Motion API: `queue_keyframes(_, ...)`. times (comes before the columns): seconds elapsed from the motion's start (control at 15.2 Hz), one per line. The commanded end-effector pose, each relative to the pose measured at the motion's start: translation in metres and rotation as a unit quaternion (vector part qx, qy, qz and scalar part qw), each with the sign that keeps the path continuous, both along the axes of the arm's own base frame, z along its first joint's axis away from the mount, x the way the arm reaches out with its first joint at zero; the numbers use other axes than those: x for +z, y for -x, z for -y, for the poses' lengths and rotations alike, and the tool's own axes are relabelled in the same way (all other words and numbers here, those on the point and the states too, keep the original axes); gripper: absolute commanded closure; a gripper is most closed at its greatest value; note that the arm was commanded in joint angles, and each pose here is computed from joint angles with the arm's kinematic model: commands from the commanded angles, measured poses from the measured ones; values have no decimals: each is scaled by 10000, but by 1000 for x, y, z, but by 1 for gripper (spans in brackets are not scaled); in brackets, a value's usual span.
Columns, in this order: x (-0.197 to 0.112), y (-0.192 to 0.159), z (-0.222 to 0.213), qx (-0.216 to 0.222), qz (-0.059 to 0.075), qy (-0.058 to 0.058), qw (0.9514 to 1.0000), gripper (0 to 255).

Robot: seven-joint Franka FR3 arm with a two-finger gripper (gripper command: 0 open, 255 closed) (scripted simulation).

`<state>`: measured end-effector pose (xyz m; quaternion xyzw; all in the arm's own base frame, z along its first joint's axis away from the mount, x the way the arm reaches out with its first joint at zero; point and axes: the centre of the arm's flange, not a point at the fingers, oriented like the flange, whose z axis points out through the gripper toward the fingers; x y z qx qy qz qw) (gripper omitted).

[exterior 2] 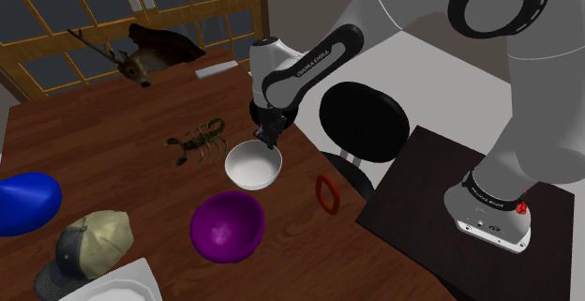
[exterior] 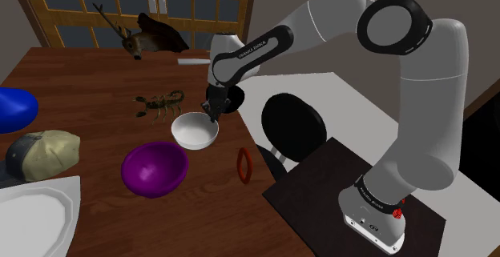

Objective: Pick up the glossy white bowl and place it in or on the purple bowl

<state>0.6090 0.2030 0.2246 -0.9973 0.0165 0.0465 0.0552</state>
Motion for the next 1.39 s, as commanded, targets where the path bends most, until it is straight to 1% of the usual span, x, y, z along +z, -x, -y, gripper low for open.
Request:
queue_keyframes(0.0,0,0,0,1,-2,0,10000,255)
queue_keyframes(0.07,0,0,0,1,-1,0,10000,255)
queue_keyframes(1.32,100,0,0,1,-1,0,10000,255)
